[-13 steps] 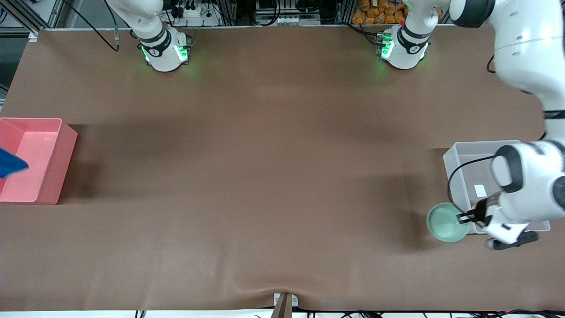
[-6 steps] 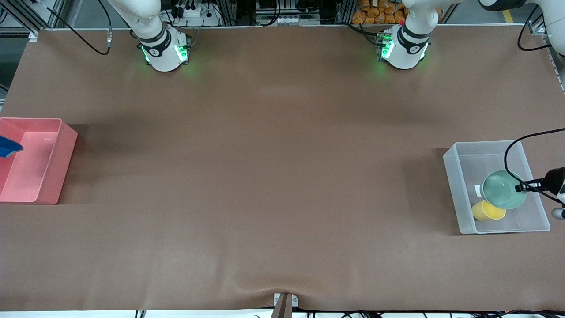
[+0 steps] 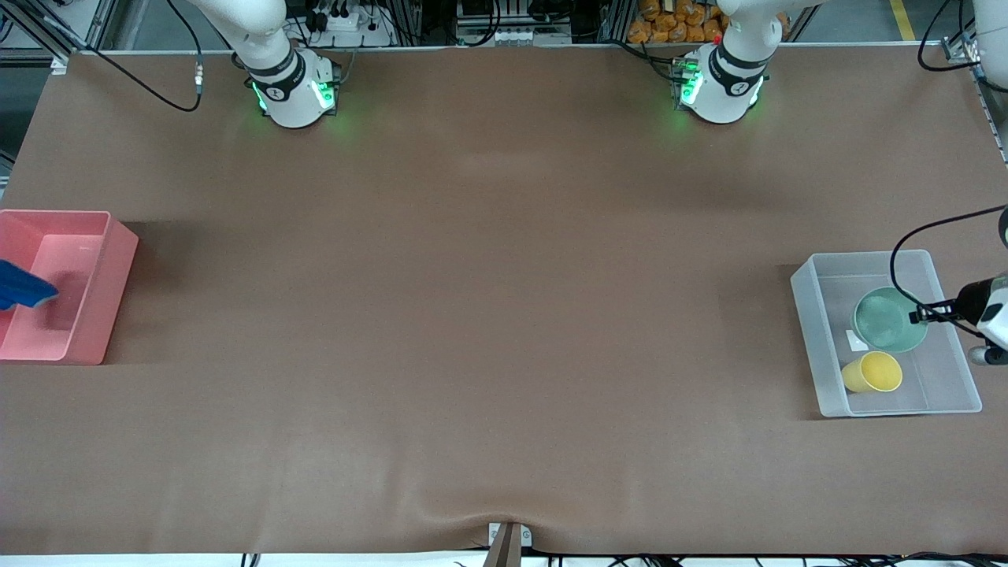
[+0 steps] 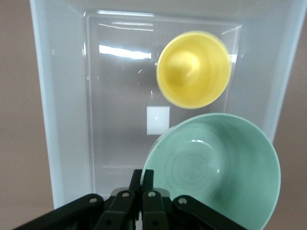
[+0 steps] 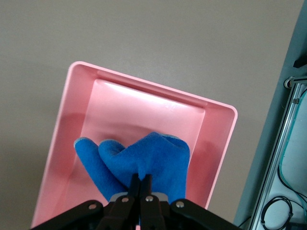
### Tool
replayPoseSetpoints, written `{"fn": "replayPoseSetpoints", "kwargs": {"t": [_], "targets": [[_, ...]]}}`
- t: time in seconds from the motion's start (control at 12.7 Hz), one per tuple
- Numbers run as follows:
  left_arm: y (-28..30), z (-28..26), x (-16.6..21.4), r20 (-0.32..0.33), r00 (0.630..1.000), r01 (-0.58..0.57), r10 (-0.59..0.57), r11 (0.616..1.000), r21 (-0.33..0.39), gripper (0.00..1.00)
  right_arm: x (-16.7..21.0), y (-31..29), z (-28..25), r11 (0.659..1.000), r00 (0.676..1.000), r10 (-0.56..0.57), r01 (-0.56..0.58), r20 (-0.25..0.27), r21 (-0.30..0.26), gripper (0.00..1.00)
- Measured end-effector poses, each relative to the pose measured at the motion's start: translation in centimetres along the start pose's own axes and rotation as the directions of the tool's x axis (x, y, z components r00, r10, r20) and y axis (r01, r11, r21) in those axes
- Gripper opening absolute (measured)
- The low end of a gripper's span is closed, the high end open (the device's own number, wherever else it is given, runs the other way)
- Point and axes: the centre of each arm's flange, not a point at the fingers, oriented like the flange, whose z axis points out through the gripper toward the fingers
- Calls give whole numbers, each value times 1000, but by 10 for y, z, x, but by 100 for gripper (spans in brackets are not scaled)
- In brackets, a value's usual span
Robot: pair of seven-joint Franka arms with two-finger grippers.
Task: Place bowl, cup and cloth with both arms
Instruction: 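Lower the green bowl into the clear bin and open the left gripper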
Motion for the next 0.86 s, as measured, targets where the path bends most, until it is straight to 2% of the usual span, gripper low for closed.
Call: {"fn": "replayPoseSetpoints", "kwargs": {"t": [0.16, 0.24, 0.55, 0.71, 0.79, 0.86], "targets": [[-8, 16, -14, -29, 1000, 3, -3, 1000, 7, 3, 8, 9, 20, 997, 998, -30, 26, -59, -72, 2], [-8, 25, -19, -38, 999, 1, 0, 1000, 12, 3, 10, 11, 27, 995, 997, -42, 36, -71, -88, 2], [-5, 60, -32, -58, 998, -3, 4, 1000, 23, 3, 6, 15, 41, 996, 997, -46, 40, -67, -85, 2], [-5, 70, -37, -69, 998, -8, 10, 1000, 30, 3, 4, 16, 43, 996, 997, -44, 38, -66, -82, 17], [-5, 76, -40, -77, 997, -12, 14, 999, 35, 3, 3, 16, 44, 996, 997, -39, 33, -68, -80, 31], [-5, 82, -42, -77, 997, -16, 19, 999, 36, 3, 1, 18, 44, 997, 997, -23, 18, -78, -70, 41]]}}
